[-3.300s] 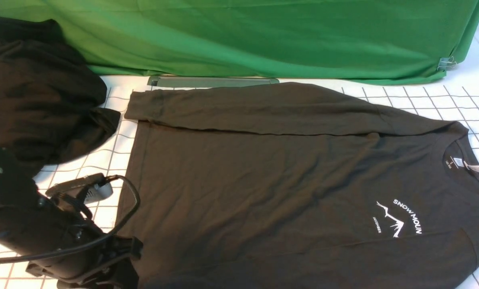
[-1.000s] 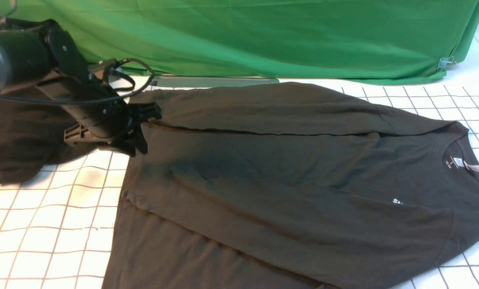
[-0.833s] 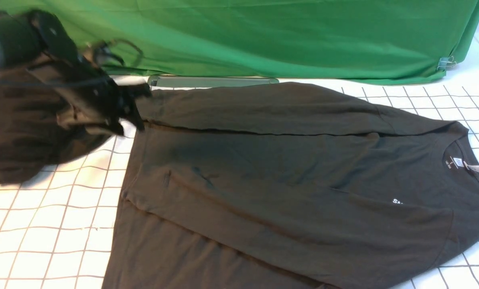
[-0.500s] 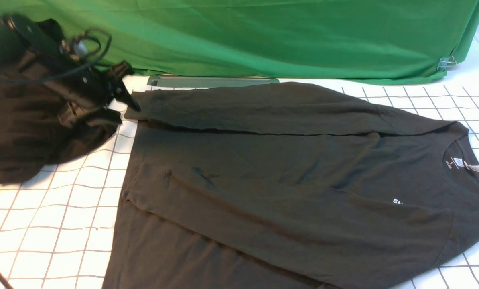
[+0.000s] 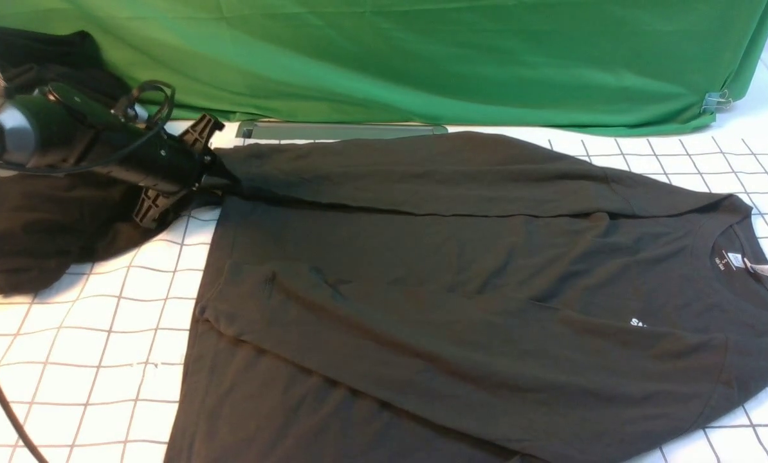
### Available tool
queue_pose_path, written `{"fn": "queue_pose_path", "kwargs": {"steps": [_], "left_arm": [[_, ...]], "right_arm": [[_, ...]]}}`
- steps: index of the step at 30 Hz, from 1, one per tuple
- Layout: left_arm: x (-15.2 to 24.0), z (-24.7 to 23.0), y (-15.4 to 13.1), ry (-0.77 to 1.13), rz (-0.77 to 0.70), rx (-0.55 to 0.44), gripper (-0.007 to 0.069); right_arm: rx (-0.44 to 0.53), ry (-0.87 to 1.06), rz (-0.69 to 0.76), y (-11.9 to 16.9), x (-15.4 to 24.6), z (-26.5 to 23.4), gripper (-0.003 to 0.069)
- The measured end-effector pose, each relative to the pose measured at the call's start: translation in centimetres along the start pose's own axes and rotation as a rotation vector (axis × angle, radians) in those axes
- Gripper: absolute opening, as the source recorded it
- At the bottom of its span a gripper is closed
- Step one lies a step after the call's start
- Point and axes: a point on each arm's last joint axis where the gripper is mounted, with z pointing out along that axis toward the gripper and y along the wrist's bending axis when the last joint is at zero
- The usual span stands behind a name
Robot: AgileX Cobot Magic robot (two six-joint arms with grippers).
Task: Fold a long-sleeved shirt over a white checkered tablecloth.
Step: 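Grab the top left corner of the dark shirt with the left gripper, then fold the left side of the dark shirt inward over its body with the left gripper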
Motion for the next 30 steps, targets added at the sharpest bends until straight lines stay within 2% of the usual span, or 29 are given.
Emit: {"fn": "queue_pose_path", "kwargs": {"steps": [2, 3, 4, 8, 11, 17, 23, 26, 30], "left_arm": [[0.0, 0.1, 0.1, -0.006, 0.016, -0.001, 0.0211], [0.0, 0.1, 0.1, -0.006, 0.035, 0.000, 0.0169], [0.0, 0.1, 0.1, -0.006, 0.037, 0.000, 0.0162], [0.0, -0.2, -0.2, -0.003, 0.082, 0.008, 0.0023], [-0.3, -1.6, -1.3, -0.022, 0.104, 0.032, 0.0011], [-0.6, -7.2, -5.4, -0.079, 0.167, 0.124, 0.0011], [0.9, -11.3, -7.5, 0.017, 0.279, 0.163, 0.0011], [2.0, -13.4, -8.0, 0.055, 0.344, 0.148, 0.0011], [6.2, -16.9, -5.9, 0.116, 0.422, 0.046, 0.0011]], "right_arm": [[0.000, 0.000, 0.005, 0.0, 0.0, 0.0, 0.0199], [0.000, -0.001, 0.008, 0.0, 0.0, 0.0, 0.0199], [0.000, -0.001, 0.008, 0.0, 0.0, 0.0, 0.0199], [0.000, -0.002, 0.011, 0.0, 0.0, 0.0, 0.0205], [0.000, -0.002, 0.011, 0.0, 0.0, 0.0, 0.0211], [0.001, -0.003, 0.011, 0.0, 0.0, 0.0, 0.0220], [0.001, -0.003, 0.013, 0.0, 0.0, 0.0, 0.0227], [0.001, -0.003, 0.016, 0.0, 0.0, 0.0, 0.0232], [0.000, -0.003, 0.024, 0.0, 0.0, 0.0, 0.0235]]}}
